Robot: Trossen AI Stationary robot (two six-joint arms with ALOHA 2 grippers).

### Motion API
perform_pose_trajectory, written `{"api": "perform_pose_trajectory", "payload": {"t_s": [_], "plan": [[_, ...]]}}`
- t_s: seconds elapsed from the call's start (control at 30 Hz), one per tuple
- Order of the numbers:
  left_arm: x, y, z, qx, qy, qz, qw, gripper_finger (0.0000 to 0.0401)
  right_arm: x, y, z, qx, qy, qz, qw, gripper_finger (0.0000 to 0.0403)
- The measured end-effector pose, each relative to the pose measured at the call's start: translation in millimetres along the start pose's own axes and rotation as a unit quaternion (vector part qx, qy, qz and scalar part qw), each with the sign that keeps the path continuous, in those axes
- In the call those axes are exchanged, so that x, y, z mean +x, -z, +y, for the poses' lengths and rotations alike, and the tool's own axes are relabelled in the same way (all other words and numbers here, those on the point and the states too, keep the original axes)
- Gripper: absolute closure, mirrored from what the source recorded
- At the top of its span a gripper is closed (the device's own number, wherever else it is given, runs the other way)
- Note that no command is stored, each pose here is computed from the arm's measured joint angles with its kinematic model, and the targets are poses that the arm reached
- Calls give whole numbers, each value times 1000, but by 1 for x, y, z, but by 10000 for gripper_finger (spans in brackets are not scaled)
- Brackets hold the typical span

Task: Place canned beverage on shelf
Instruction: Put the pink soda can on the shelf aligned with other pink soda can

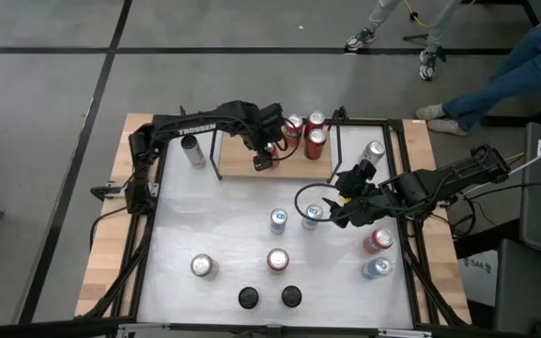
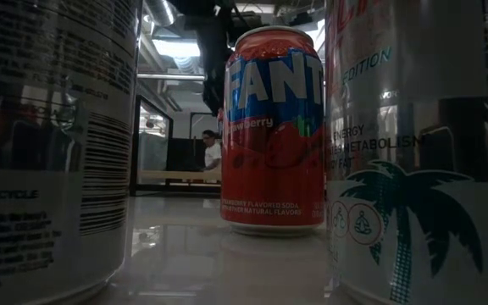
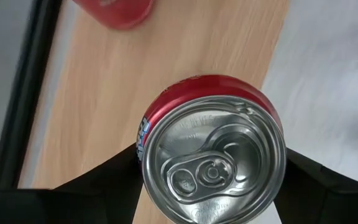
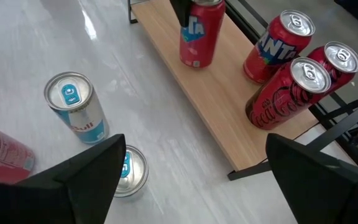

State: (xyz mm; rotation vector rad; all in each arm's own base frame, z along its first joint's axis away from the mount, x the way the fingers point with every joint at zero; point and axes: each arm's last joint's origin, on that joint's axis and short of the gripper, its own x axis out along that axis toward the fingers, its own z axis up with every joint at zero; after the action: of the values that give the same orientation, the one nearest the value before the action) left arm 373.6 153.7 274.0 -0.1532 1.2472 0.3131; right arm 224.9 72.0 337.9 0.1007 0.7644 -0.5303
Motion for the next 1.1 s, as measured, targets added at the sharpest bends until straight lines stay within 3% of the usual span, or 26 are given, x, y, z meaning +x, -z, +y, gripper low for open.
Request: {"api": "perform_pose_trajectory", "payload": {"t_s": [0.93, 1.1], "plan": [[6, -9, 1, 2, -8, -33, 999, 125, 0, 0, 0, 0, 0, 0, 1000, 26], [7, -9, 1, 2, -8, -38, 999, 92, 0, 0, 0, 0, 0, 0, 1000, 26]]}}
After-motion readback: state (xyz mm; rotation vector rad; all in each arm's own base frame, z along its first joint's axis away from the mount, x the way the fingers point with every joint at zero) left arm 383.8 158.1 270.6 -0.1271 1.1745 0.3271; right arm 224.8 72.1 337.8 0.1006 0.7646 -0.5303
